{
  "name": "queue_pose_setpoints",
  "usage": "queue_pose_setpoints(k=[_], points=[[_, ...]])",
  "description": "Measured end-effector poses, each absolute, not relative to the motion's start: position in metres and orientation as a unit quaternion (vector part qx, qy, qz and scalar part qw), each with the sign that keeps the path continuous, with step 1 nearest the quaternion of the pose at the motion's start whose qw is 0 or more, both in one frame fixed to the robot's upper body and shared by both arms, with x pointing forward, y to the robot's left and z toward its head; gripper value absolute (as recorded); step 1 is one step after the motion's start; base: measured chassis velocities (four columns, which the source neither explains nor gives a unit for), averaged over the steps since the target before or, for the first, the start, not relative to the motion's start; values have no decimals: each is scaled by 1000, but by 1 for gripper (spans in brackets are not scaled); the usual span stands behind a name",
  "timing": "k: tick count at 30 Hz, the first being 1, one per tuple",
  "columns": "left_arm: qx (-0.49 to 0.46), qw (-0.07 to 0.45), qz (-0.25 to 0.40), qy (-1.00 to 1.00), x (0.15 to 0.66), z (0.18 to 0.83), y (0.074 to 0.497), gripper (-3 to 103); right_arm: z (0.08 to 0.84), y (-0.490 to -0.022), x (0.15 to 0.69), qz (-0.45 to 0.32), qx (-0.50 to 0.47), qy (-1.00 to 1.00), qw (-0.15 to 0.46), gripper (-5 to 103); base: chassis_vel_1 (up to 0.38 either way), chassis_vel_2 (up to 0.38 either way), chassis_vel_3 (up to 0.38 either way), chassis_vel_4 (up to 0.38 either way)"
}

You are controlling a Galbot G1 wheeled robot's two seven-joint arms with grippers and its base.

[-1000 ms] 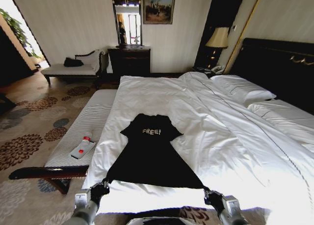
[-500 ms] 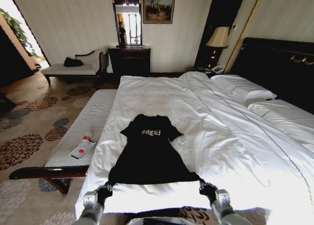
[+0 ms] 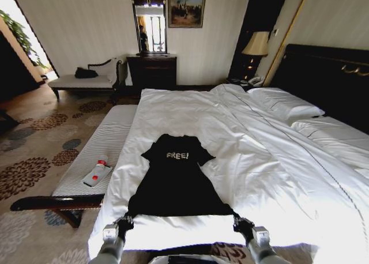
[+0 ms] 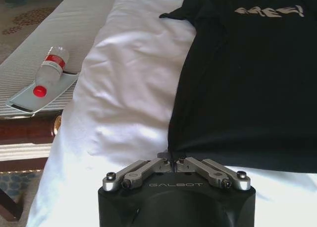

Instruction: Fold the clothes on the bed.

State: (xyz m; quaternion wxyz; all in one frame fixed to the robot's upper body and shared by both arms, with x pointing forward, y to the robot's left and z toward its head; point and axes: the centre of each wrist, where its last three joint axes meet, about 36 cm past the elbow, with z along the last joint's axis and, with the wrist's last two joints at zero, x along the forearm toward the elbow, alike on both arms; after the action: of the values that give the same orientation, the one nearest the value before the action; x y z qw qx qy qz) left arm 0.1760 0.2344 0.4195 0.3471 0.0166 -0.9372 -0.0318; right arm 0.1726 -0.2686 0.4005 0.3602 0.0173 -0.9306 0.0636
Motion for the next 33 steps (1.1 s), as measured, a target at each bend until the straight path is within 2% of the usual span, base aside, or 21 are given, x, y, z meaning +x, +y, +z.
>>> queue_pose_setpoints(k=[6, 20, 21, 22, 24, 25, 26, 28, 29, 30, 33], points=[[7, 352, -44, -935, 159, 447, 235, 0, 419, -261, 150, 81, 29, -918, 387, 0, 0, 0, 0, 0], [27, 352, -66, -933, 160, 435, 239, 0, 414, -261, 143, 97, 31, -915, 390, -1, 0, 0, 0, 0], [27, 350, -69, -934, 160, 434, 239, 4, 413, -261, 144, 97, 31, -916, 388, 5, 0, 0, 0, 0], [27, 350, -69, -934, 160, 434, 239, 4, 413, -261, 144, 97, 31, -916, 388, 5, 0, 0, 0, 0], [25, 346, -75, -935, 161, 433, 239, 8, 411, -262, 143, 95, 33, -918, 384, 15, 0, 0, 0, 0], [22, 343, -80, -936, 162, 433, 239, 19, 411, -262, 142, 92, 36, -920, 380, 20, 0, 0, 0, 0], [22, 343, -80, -936, 162, 433, 239, 19, 411, -262, 142, 92, 36, -920, 380, 20, 0, 0, 0, 0], [22, 333, -83, -939, 164, 435, 238, 30, 414, -261, 139, 84, 38, -924, 371, 31, 0, 0, 0, 0], [22, 327, -82, -941, 165, 437, 238, 30, 416, -260, 140, 81, 38, -927, 364, 37, 0, 0, 0, 0], [22, 327, -82, -941, 165, 437, 238, 30, 416, -260, 140, 81, 38, -927, 364, 37, 0, 0, 0, 0], [28, 301, -73, -950, 173, 445, 236, 46, 425, -261, 149, 62, 31, -939, 336, 48, 0, 0, 0, 0]])
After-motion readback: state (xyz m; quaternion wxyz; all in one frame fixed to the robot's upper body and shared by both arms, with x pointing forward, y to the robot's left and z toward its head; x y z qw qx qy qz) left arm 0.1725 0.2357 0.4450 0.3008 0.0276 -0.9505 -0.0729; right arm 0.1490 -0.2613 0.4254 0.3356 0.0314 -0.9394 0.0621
